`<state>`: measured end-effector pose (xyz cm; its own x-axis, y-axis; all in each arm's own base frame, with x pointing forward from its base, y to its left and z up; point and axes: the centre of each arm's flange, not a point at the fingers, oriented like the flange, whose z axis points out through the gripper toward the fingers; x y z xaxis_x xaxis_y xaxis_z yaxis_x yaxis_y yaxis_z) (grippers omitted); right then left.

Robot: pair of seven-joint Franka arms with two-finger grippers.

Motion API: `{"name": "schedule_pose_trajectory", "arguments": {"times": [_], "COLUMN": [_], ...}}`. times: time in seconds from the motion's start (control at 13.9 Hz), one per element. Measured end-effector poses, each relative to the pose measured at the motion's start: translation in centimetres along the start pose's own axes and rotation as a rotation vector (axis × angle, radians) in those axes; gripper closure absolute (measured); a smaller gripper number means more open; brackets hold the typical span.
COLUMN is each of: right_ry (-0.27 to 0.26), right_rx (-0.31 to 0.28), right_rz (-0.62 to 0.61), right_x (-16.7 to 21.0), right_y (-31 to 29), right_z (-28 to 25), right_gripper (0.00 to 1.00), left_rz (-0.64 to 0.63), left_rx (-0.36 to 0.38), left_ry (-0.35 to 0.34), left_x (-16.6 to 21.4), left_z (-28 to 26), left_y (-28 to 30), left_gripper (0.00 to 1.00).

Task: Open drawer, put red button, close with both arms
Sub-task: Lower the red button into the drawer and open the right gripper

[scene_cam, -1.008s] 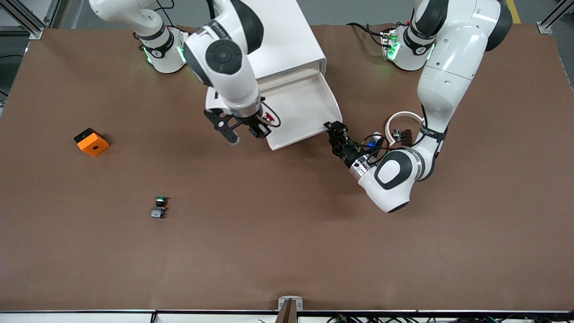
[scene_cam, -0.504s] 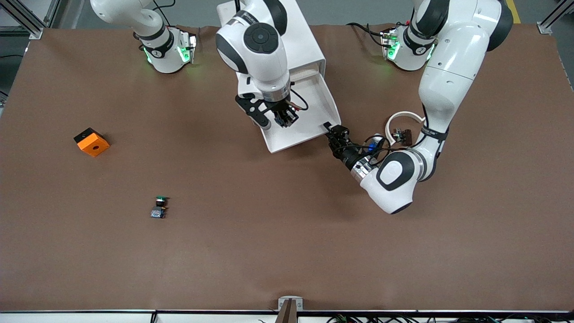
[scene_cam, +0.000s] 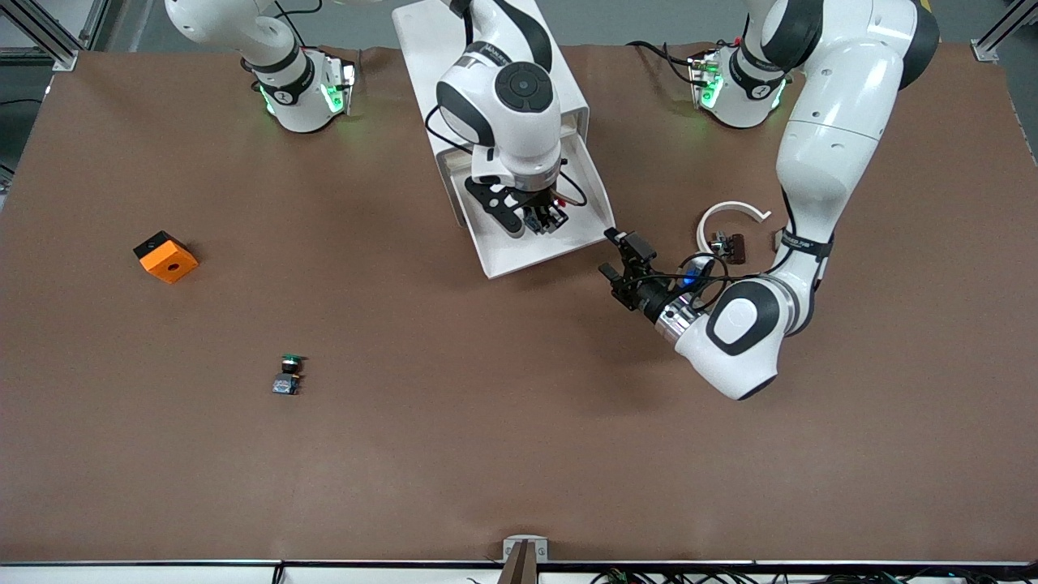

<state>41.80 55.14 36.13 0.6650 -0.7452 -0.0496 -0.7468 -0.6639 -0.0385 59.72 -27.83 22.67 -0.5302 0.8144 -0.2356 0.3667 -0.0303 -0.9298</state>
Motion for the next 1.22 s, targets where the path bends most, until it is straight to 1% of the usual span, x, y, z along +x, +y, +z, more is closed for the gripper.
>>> {"name": "schedule_pose_trajectory", "arguments": {"times": [0.22,0.5,0.65,0.79,0.86,1.01,1.08,1.15,1.22], "right_ry": [0.007,0.029,0.030,0.029,0.029,0.031,0.032,0.033,0.036], "right_rx": [0.010,0.007,0.013,0.018,0.021,0.026,0.032,0.041,0.037], "right_rz": [0.007,0.030,0.045,0.051,0.055,0.060,0.067,0.076,0.073], "right_x": [-1.0,-1.9,-2.1,-2.2,-2.1,-1.8,-1.4,-0.8,0.1], "right_y": [-0.2,-0.4,-0.9,-1.2,-1.3,-1.6,-1.8,-2.3,-2.6], "right_z": [0.8,2.7,2.9,2.7,2.7,2.6,2.3,1.7,0.9], "right_gripper": [0.59,0.59,0.59,0.59,0.54,0.32,0.23,0.13,0.04], "left_rz": [0.120,0.351,0.481,0.603,0.666,0.783,0.841,0.887,0.926], "left_rx": [-0.050,-0.134,-0.195,-0.260,-0.284,-0.324,-0.341,-0.352,-0.363], "left_ry": [0.021,0.095,0.150,0.225,0.271,0.373,0.416,0.447,0.478], "left_x": [-0.9,-2.1,-2.9,-3.8,-4.3,-5.5,-6.0,-6.3,-6.4], "left_z": [-1.4,-3.2,-4.0,-4.2,-3.9,-3.1,-2.7,-2.5,-2.5], "left_y": [-1.9,-4.7,-6.5,-8.3,-8.9,-10.0,-10.2,-10.3,-10.1], "left_gripper": [0.00,0.00,0.00,0.00,0.00,0.00,0.00,0.00,0.00]}}
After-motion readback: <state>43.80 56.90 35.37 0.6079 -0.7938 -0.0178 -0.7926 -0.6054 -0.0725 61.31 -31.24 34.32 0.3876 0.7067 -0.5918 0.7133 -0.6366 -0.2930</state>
